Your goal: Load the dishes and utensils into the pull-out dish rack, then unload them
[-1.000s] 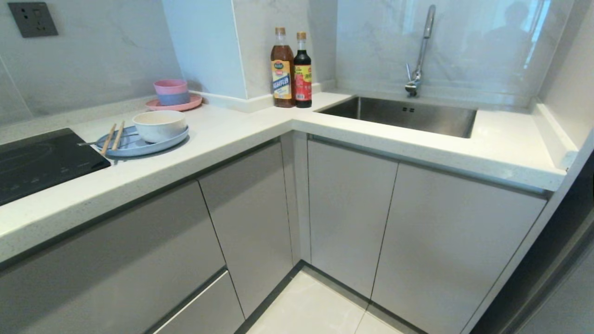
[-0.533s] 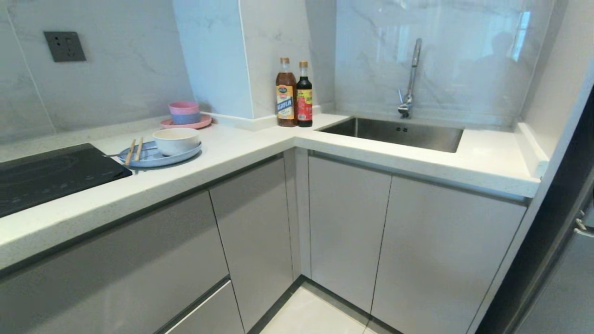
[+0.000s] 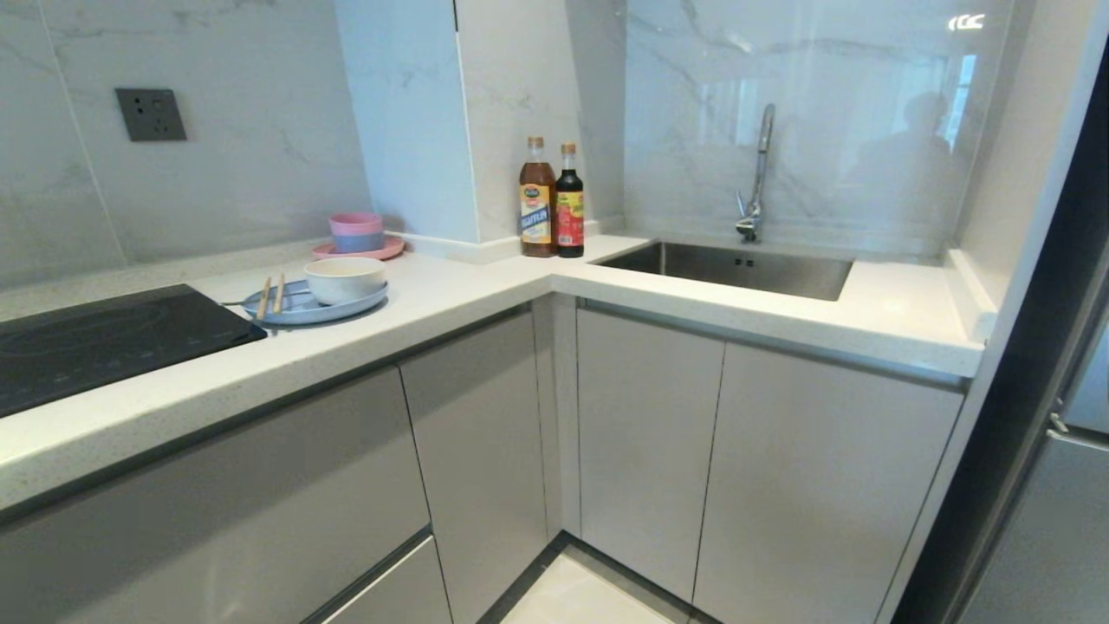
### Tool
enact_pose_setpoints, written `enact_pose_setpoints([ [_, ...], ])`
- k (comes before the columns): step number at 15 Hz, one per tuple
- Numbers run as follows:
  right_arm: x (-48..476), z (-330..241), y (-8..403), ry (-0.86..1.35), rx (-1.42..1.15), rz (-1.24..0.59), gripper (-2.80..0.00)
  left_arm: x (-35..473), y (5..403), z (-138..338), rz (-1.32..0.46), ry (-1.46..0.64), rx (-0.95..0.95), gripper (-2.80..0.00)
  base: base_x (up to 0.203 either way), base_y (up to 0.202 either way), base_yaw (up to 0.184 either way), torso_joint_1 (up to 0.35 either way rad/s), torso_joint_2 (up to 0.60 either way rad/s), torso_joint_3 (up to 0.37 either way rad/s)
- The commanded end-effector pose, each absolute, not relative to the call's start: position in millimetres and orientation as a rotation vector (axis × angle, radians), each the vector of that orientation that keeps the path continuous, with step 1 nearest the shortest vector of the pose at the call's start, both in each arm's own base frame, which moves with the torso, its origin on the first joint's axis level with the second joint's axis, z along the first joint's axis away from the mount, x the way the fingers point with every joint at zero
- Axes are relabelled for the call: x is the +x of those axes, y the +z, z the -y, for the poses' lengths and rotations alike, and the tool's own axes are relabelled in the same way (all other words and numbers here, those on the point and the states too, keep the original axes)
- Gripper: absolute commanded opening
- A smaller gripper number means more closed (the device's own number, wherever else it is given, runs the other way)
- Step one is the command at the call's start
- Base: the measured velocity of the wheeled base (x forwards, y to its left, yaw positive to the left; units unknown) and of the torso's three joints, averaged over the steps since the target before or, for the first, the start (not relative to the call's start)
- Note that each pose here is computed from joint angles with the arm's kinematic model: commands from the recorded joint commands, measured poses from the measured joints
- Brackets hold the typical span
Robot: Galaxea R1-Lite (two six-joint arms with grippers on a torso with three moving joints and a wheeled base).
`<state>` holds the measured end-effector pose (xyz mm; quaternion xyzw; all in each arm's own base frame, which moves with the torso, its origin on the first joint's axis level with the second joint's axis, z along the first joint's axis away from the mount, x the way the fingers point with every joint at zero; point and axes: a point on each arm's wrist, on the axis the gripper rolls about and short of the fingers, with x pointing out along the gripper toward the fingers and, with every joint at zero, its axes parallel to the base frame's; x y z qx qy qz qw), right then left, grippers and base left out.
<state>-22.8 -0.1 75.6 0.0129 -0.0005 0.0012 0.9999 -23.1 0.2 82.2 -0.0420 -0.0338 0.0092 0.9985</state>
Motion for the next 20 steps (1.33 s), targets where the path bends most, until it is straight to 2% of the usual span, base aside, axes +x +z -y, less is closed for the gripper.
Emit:
enact_pose_setpoints([
  [1, -22.7, 0.2, 75.2, 0.002, 0.026, 0.0, -2.8, -21.1, 75.4, -0.2, 0.042, 0.021, -0.085, -2.8, 0.0, 0.0, 0.0, 0.0, 0.0, 0.0],
  [20, -22.7, 0.2, 75.2, 0.002, 0.026, 0.0, -2.8, -21.1, 75.4, -0.2, 0.042, 0.021, -0.085, -2.8, 0.0, 0.0, 0.0, 0.0, 0.0, 0.0],
])
